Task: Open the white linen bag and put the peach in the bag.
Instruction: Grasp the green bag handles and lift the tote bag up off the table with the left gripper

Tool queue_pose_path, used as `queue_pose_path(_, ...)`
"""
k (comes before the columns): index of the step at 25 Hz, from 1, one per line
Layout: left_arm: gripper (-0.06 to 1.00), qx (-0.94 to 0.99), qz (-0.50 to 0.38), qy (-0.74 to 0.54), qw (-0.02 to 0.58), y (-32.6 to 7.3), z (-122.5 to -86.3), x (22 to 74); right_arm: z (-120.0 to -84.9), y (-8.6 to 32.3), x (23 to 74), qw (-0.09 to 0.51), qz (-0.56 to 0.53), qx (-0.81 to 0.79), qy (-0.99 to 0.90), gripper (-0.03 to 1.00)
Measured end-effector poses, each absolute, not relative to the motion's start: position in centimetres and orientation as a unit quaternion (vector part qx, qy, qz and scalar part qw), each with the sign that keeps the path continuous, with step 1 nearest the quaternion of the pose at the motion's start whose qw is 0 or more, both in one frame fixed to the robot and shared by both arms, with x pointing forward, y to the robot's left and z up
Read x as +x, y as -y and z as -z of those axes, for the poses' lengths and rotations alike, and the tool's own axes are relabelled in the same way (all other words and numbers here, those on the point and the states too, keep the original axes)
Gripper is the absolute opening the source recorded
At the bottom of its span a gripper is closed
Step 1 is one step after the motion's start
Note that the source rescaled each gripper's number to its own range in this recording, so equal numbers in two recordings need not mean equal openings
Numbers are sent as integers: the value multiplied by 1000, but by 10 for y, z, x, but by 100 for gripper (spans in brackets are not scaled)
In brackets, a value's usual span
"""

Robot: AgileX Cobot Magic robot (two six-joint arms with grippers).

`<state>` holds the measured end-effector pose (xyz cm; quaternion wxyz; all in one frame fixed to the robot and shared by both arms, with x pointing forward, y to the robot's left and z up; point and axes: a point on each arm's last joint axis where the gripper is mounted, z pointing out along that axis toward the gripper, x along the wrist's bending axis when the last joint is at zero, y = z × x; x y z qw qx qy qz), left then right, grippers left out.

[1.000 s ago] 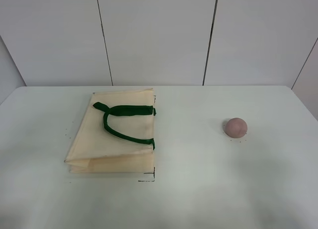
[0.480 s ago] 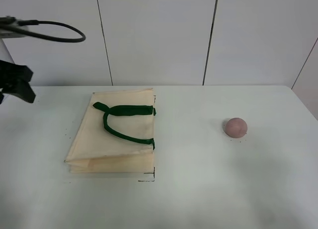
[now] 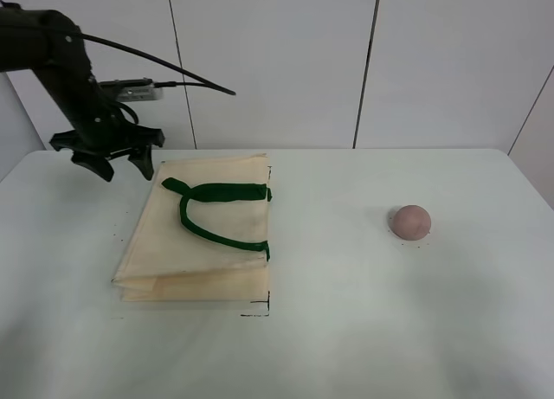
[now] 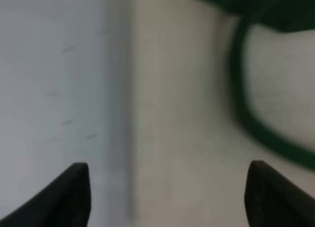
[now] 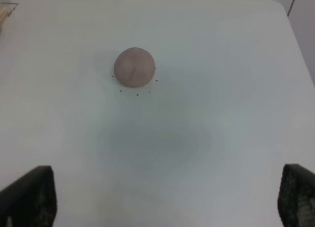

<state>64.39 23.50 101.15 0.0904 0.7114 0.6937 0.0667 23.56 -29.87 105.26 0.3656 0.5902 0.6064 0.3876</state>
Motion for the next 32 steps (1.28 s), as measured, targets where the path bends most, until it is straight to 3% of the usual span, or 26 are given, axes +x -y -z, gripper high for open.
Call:
queue_pose_path(7,89,709,-49,-698,88,-177,-976,656,-1053,299,236,366,-388,590,-606,100)
queue_pose_path(23,89,679,-44,-729,70,-173,-907,674,-1053,299,236,366,-388,590,-606,100)
queue_pose_path(32,86,684,-52,-725,55,-175,-888,677,-1053,299,236,366,-388,590,-606,100)
